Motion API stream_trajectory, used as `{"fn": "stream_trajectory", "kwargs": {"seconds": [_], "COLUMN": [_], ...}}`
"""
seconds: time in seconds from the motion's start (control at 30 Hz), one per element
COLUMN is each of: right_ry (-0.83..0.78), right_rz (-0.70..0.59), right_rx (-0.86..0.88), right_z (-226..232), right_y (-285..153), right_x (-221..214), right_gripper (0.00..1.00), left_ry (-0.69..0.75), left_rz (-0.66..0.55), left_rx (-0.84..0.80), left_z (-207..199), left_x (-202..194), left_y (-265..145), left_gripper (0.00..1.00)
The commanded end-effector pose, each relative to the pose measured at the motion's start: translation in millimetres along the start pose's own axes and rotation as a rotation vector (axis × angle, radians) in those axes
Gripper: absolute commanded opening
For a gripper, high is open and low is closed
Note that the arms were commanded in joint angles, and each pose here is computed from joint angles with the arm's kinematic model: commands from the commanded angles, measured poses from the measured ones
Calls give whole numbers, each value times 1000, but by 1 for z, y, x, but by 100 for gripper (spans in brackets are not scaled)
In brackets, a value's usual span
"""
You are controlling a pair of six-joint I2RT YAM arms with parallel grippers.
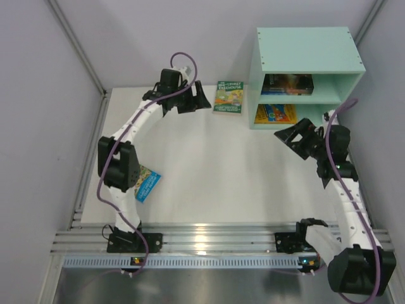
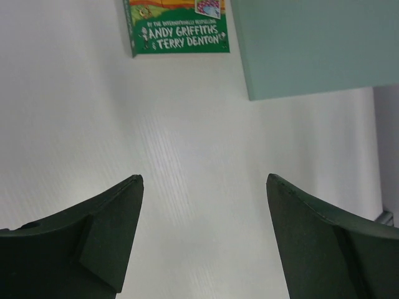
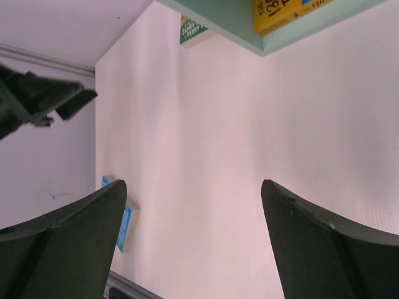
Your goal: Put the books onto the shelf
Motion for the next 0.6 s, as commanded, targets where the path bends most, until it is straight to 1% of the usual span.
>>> {"fn": "stream_trajectory", "kwargs": {"seconds": [0.0, 0.07, 0.1, 0.13, 0.17, 0.2, 0.3, 0.37, 0.47, 0.53, 0.57], "right_ry": [-81, -96, -100, -111, -116, -124, -144, -152, -146, -139, -141], "right_rz": [-15, -35, -29, -39, -38, -40, -37, -33, -27, -27, -33], "right_rx": [60, 85, 82, 82, 75, 70, 67, 64, 56, 49, 47], "right_z": [0, 2, -2, -3, -5, -6, -6, -7, -8, -10, -11], "right_y": [-13, -15, -14, -15, -15, -15, -16, -15, -12, -10, -10], "right_x": [-10, -12, -17, -18, -19, -19, -19, -19, -18, -19, -19], "right_gripper": [89, 88, 88, 88, 88, 88, 88, 88, 87, 87, 87], "left_ry": [101, 112, 108, 113, 132, 122, 133, 150, 165, 184, 181], "left_rz": [-29, -38, -31, -29, -59, -29, -33, -47, -75, -117, -111], "left_rx": [11, 15, 30, 36, 38, 58, 39, 22, 58, 33, 19], "left_z": [21, 31, 43, 48, 48, 64, 75, 79, 93, 92, 95], "left_x": [22, 27, 29, 29, 39, 31, 31, 31, 27, 30, 22], "left_y": [41, 63, 84, 94, 100, 121, 147, 157, 170, 173, 176], "left_gripper": [84, 83, 83, 83, 83, 83, 83, 83, 82, 81, 80]}}
Point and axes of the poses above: each gripper's point midway between its finger pads, its own y axis out along the fingers, its own z axis along the line the jaws close on, x = y × z, the point moved 9 cm from there along -y, back along the fingers, and after that the axes turned 4 degrees about -y, right-handed, at the moved point
